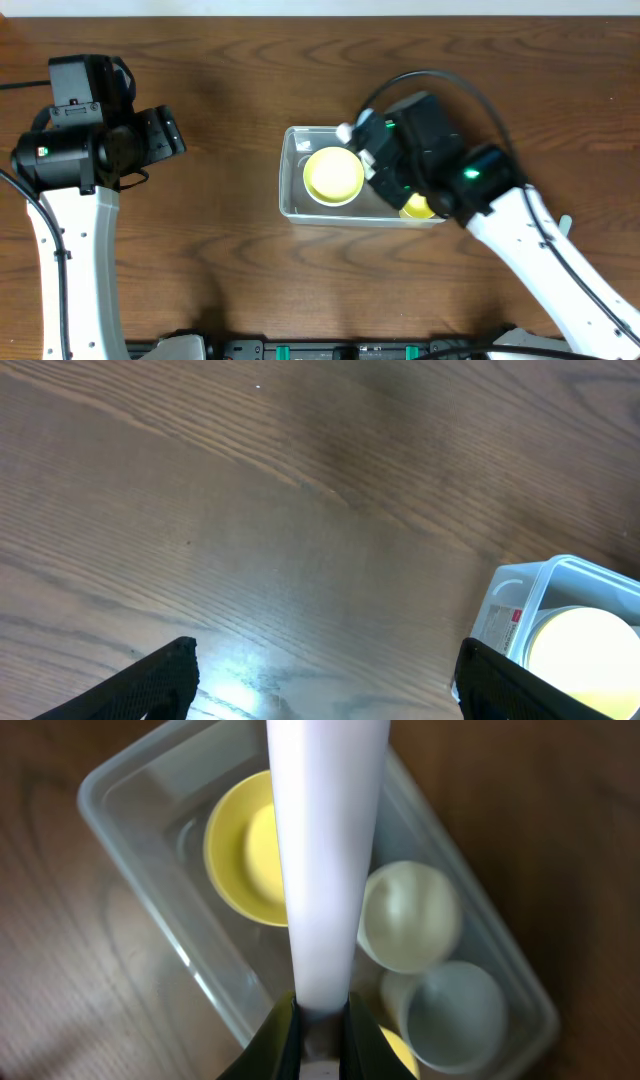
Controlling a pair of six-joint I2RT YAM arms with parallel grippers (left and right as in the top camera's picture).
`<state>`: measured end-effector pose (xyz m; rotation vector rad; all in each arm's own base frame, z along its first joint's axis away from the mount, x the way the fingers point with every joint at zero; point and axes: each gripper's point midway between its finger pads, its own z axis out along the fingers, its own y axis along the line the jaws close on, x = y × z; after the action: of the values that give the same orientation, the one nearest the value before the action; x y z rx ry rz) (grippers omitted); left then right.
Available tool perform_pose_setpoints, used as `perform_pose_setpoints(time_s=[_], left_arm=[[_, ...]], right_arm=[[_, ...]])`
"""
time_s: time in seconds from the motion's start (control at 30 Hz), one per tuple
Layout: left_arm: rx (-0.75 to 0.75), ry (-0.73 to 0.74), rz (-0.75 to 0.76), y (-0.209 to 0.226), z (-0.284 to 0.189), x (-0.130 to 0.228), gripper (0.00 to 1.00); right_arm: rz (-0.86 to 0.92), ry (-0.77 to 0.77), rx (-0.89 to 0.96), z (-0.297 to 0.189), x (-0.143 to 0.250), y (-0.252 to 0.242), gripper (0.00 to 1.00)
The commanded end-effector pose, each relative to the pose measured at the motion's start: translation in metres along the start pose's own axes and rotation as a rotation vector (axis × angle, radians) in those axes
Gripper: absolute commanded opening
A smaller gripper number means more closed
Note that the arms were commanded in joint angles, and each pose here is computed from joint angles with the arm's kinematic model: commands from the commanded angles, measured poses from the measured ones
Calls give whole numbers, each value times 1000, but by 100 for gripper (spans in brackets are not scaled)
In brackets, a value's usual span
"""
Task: Pack container
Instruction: 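Lower the fork into the container's front edge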
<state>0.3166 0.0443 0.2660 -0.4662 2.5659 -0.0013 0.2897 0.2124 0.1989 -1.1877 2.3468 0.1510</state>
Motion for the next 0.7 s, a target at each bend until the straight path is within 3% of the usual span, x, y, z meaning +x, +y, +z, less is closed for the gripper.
perform_pose_setpoints(time_s=[0.0,0.4,0.67], left_arm=[[5,15,-14,0,4,2,82],[5,15,-14,0,4,2,82],[4,17,-14,0,4,2,82]], right_arm=[[-93,57,-43,20,3,18,2],[-263,202,-183,44,31,59,2],[-267,248,-199,48,46,62,3]])
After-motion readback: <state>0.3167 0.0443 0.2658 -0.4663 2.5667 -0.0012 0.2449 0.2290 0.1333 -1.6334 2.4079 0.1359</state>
